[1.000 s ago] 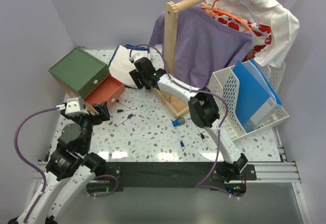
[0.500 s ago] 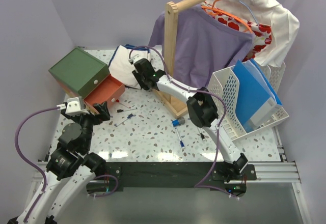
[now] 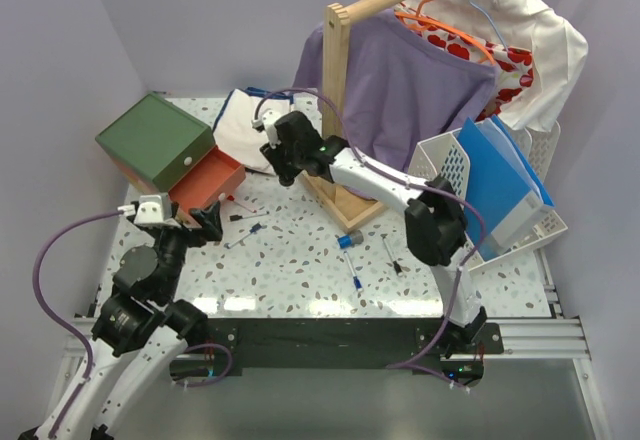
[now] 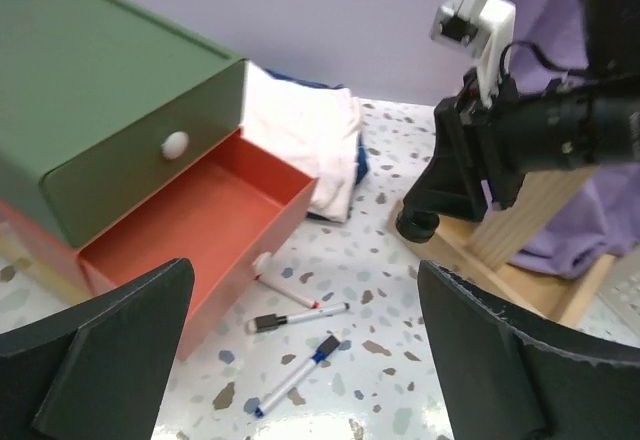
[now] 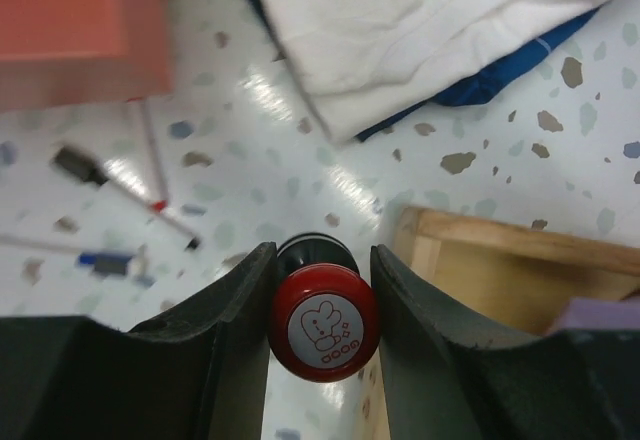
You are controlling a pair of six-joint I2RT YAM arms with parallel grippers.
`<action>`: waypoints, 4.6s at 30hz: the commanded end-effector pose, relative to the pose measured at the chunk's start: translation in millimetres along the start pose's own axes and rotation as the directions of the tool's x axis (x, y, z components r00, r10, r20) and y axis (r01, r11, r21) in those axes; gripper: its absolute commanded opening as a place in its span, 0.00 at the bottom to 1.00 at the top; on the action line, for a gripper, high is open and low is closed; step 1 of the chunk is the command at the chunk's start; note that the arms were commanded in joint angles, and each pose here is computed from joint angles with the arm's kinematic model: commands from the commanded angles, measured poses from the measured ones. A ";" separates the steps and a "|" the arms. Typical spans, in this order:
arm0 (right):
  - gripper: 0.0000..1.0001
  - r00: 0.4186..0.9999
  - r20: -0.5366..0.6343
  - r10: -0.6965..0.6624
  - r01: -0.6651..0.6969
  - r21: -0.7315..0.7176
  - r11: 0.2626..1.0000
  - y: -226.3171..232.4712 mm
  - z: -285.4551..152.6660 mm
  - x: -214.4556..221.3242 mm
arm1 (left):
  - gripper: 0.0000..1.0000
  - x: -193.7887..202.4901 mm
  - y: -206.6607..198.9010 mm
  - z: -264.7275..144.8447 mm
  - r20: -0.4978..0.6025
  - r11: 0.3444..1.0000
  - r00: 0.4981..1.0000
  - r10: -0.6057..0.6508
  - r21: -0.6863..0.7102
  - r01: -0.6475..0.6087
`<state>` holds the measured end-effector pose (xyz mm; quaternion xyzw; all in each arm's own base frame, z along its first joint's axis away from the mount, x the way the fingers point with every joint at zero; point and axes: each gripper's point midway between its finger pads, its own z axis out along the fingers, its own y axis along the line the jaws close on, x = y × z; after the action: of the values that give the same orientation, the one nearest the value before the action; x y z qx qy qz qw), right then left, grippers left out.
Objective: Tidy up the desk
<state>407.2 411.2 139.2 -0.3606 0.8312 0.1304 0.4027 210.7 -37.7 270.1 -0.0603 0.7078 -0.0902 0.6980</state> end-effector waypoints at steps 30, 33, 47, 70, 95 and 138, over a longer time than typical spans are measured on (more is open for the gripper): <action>0.00 0.828 0.441 -0.346 0.553 -0.741 0.380 120.1 -299.9 56.4 | 1.00 49.2 -206.9 -76.4 -0.130 0.234 0.991 0.016 0.964 0.122; 0.00 0.841 0.435 -0.323 0.537 -0.746 0.394 120.9 -297.8 47.9 | 1.00 59.9 -214.8 -73.7 -0.142 0.248 0.989 0.044 0.960 0.127; 0.00 0.877 0.410 -0.252 0.480 -0.767 0.425 126.1 -288.8 35.1 | 1.00 62.0 -238.8 -59.6 -0.085 0.295 0.995 0.060 0.953 0.063; 0.00 0.895 0.396 -0.203 0.445 -0.783 0.434 130.2 -277.7 22.4 | 0.53 65.6 -239.2 -55.4 -0.092 0.350 0.995 0.045 0.934 0.070; 0.99 0.944 0.261 -0.202 0.311 -0.496 0.811 13.8 -264.3 59.2 | 0.00 35.2 -91.5 9.9 -0.277 0.882 0.866 0.416 0.357 -0.309; 0.99 0.936 0.267 -0.231 0.351 -0.626 0.697 29.0 -271.5 113.7 | 0.73 29.3 40.6 145.6 -0.556 0.846 0.744 0.370 -0.129 -0.517</action>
<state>188.0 236.4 217.5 -0.5884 0.6419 0.3679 0.3262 344.7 -15.1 200.5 0.0617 0.8865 0.1598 0.4299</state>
